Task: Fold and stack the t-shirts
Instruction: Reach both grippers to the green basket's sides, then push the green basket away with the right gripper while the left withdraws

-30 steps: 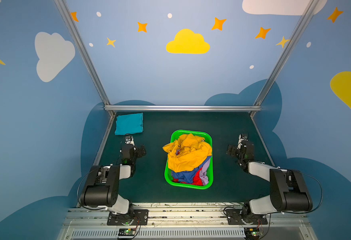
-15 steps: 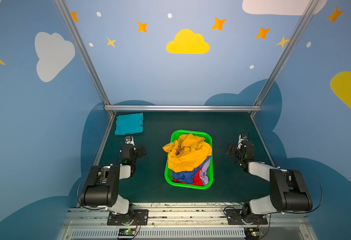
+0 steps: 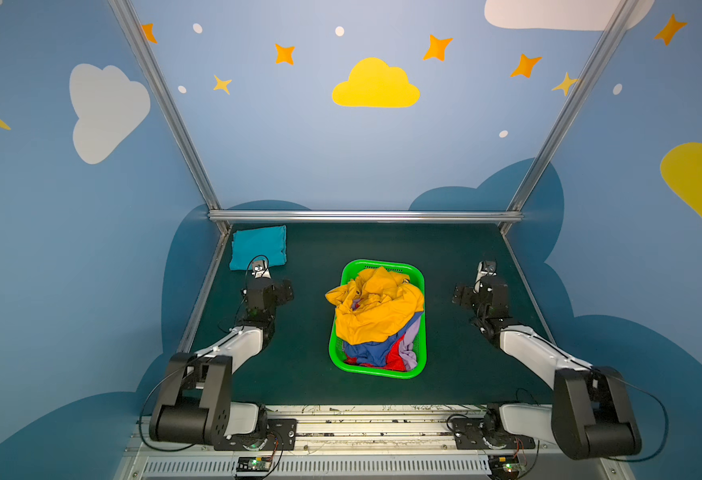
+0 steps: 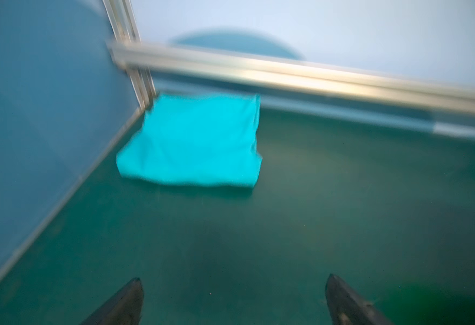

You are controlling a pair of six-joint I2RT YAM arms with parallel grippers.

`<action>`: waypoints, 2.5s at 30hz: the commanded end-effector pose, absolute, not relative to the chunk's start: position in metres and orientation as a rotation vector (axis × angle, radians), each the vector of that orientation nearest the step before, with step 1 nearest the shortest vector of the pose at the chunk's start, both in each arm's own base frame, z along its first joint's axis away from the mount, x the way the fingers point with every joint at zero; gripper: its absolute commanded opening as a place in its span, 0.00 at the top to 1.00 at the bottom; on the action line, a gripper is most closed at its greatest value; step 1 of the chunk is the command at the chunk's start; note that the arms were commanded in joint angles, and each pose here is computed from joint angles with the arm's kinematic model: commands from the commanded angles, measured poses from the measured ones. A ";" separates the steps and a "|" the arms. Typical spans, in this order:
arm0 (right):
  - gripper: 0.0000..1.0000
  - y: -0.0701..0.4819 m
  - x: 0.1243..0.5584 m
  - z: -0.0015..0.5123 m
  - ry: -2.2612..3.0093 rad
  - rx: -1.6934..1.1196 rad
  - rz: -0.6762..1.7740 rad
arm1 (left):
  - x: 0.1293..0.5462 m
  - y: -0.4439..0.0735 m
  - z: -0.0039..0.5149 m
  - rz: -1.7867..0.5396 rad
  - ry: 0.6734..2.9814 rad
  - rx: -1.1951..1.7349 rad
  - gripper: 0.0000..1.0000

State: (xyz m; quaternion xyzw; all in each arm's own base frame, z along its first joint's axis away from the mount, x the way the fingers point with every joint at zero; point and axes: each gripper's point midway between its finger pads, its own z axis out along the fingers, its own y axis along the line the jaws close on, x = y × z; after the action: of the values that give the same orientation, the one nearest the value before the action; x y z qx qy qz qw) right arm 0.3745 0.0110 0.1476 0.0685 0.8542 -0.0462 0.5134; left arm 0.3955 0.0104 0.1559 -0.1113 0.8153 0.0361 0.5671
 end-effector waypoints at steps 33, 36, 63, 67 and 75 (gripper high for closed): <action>0.88 0.163 0.264 0.178 2.365 -0.195 0.373 | 0.175 -0.064 0.136 -0.573 2.298 -1.038 0.61; 0.68 0.165 0.271 0.167 2.417 -0.174 0.366 | 0.175 -0.081 0.122 -0.562 2.340 -0.978 0.50; 0.79 0.171 0.292 0.059 2.919 0.242 0.483 | 0.251 -0.205 0.121 -0.616 2.448 -0.663 0.60; 1.00 0.144 0.295 0.059 2.855 0.451 0.482 | 0.267 -0.219 0.116 -0.571 2.518 -0.624 0.63; 1.00 0.066 0.309 0.083 2.633 0.882 0.433 | 0.302 -0.228 0.177 -0.616 2.445 -0.525 0.42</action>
State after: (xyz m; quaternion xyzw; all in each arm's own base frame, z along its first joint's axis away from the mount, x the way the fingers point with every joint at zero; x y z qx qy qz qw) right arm 0.3050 0.1039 0.0765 0.2128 0.9492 0.1821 0.1434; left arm 0.2980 -0.2339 0.1561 -0.2169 0.9117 -0.2268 0.2650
